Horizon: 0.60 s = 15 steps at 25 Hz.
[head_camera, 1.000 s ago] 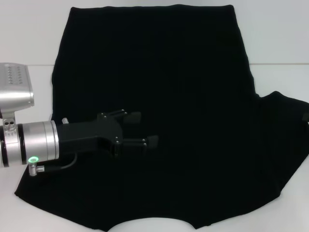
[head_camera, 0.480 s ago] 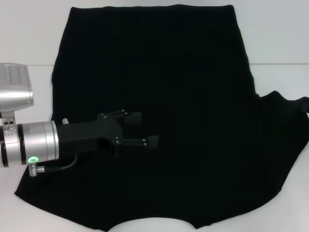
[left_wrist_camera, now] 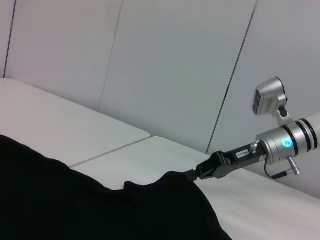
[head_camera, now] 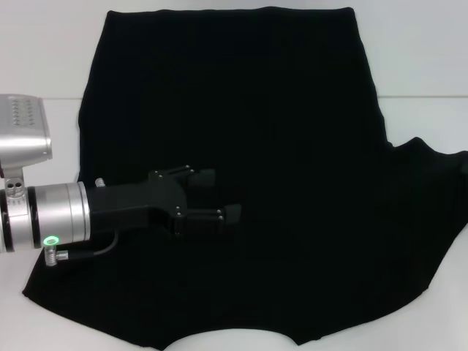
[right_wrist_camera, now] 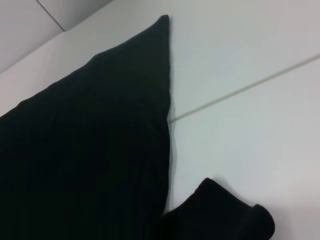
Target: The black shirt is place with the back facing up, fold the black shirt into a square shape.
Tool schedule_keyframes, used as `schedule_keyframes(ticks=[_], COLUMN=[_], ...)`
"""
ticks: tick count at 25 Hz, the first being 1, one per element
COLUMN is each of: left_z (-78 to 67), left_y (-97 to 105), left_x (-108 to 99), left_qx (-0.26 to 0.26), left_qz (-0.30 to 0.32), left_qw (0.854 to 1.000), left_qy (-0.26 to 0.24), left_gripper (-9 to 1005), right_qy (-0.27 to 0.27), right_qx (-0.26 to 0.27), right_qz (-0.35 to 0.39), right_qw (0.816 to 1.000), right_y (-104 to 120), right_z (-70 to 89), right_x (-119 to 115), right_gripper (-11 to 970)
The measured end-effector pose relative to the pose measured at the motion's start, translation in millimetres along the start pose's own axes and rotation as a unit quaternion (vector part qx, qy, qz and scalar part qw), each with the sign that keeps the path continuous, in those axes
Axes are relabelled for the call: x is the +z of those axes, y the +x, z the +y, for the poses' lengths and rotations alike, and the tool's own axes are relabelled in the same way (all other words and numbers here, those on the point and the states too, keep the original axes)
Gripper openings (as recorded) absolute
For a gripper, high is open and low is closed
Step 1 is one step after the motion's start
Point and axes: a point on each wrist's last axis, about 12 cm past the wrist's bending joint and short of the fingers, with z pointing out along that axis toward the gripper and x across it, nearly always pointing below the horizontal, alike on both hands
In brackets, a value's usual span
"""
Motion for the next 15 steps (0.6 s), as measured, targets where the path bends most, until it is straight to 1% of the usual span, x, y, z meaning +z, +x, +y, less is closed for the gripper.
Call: schedule_keyframes(ticks=[5, 12, 15], left_z=[0.5, 1.3, 1.2], left_y=[-2, -2, -2], left_x=[1, 0, 0], left_qx=[0.000, -0.003, -0.005], left_qz=[0.000, 0.000, 0.001], left_qw=[1.000, 1.000, 1.000], left_qy=[0.000, -0.001, -0.001], left_gripper=[912, 911, 911], right_qy=[0.000, 0.004, 0.006], right_qx=[0.007, 0.035, 0.038], right_qz=[0.005, 0.011, 0.011], right_qw=[1.000, 0.999, 0.999], right_y=[6, 12, 14], right_z=[-3.0, -11.1, -13.1], right_x=[-2, -8, -10], right_gripper=[7, 8, 8])
